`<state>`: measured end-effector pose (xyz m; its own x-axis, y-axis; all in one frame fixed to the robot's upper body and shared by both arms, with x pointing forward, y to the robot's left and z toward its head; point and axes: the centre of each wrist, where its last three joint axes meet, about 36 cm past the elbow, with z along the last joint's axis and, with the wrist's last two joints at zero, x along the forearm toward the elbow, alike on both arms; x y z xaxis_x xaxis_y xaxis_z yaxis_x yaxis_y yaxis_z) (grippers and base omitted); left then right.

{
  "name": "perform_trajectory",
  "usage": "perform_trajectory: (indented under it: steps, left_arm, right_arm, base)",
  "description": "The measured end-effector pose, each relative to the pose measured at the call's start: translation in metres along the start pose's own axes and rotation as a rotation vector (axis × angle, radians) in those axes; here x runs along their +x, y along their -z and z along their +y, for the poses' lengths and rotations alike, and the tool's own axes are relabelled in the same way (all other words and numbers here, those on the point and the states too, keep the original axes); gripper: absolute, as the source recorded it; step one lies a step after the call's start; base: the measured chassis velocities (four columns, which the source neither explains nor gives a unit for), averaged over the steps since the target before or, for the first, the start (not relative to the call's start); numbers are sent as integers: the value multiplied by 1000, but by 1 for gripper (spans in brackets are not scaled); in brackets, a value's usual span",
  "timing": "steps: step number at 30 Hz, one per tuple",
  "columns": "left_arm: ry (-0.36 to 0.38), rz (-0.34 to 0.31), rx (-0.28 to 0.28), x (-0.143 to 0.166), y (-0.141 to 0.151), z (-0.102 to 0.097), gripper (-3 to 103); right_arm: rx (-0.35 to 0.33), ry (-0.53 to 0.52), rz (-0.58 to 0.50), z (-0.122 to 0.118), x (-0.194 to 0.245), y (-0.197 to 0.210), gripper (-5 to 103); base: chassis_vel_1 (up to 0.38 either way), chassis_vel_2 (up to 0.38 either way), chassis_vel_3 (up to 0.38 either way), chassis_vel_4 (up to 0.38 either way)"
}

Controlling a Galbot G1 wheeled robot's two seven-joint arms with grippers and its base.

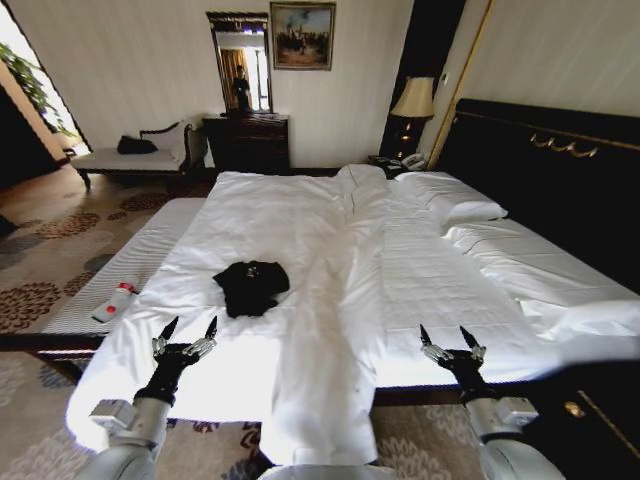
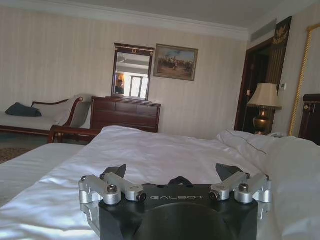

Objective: Fold the clothes on the bed.

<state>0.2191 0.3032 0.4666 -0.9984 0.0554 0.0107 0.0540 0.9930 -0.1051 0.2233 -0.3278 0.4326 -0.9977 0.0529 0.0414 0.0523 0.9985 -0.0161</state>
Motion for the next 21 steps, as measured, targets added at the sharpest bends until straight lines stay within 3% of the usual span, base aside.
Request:
perform_trajectory:
  steps: [9, 14, 16, 21]
  left_arm:
    - [7, 2, 1, 2, -2, 1, 100]
    - [12, 3, 3, 3, -3, 2, 100]
    - [17, 6, 4, 6, -4, 4, 100]
    - [20, 6, 2, 8, -3, 6, 100]
  right_arm:
    - [-13, 16, -4, 17, 10, 28, 100]
    - [-65, 67, 24, 43, 21, 43, 100]
    - [-124, 117, 39, 62, 28, 58, 100]
    - [-104, 148, 32, 71, 30, 65, 100]
  base:
    - [58, 63, -59, -65]
    - [0, 0, 0, 0]
    - [0, 0, 0, 0]
    - [0, 0, 0, 0]
